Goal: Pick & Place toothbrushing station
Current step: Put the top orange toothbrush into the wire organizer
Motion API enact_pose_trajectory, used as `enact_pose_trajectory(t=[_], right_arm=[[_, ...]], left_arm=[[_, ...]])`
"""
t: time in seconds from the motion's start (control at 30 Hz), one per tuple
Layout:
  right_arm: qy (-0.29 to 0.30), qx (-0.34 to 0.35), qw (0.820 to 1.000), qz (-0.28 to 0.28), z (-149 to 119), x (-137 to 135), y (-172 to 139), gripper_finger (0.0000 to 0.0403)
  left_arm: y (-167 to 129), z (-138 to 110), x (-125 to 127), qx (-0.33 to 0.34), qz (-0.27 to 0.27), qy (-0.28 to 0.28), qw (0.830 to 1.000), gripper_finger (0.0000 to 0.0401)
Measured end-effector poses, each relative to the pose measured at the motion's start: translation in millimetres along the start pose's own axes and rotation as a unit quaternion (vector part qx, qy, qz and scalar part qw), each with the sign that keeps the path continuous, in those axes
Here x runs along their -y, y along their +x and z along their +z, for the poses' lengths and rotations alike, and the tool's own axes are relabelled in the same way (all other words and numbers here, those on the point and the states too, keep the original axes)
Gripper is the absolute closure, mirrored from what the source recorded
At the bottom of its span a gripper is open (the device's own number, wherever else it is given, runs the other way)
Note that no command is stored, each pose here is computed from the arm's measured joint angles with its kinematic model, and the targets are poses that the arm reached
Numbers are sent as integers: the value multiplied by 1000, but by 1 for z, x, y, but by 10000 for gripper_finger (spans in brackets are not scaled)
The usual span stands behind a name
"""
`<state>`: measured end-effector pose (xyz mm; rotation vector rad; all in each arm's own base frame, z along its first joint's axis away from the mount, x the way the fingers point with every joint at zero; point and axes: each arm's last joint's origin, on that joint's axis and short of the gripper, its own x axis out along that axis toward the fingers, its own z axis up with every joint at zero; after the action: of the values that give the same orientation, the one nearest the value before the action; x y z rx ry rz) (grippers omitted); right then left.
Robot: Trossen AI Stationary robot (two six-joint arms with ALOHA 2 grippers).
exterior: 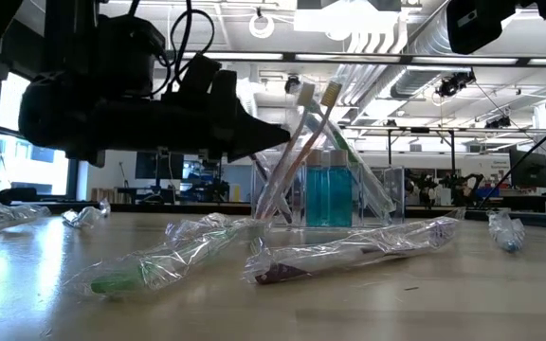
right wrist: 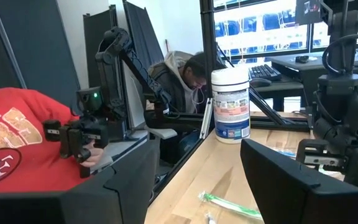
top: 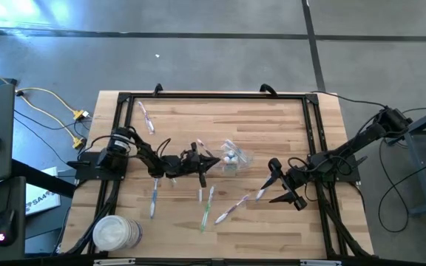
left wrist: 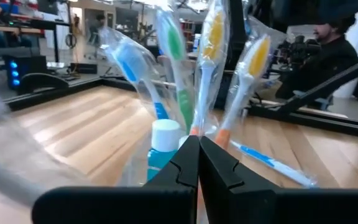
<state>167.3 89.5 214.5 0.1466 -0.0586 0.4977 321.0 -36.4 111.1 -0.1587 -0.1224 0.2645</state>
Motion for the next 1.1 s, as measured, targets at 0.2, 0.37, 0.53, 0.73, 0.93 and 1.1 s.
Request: enact_pose_trajectory(t=[0.2,0.37,0.53,0.73,0.93,1.1], right_arm=[[0,0,1000,0,0,0,0,177],[0,-1,1000,0,0,0,0,177],[0,-3,1000,0,0,0,0,177],[0,-3,1000,0,0,0,0,177],[0,-3,1000,0,-1,0,0,177],[0,-3,1000,0,-1,0,0,177]], left_arm=[[2,-2,1,-1,-7,-6,1000,401],[2,0,2,1,-7,-2,1000,400],[2,0,1,3,3,-4,1000,386],[2,0,1,3,3,-26,1000,371],[2,0,2,3,-4,-31,999,371],[2,0,2,0,-8,-10,1000,370]])
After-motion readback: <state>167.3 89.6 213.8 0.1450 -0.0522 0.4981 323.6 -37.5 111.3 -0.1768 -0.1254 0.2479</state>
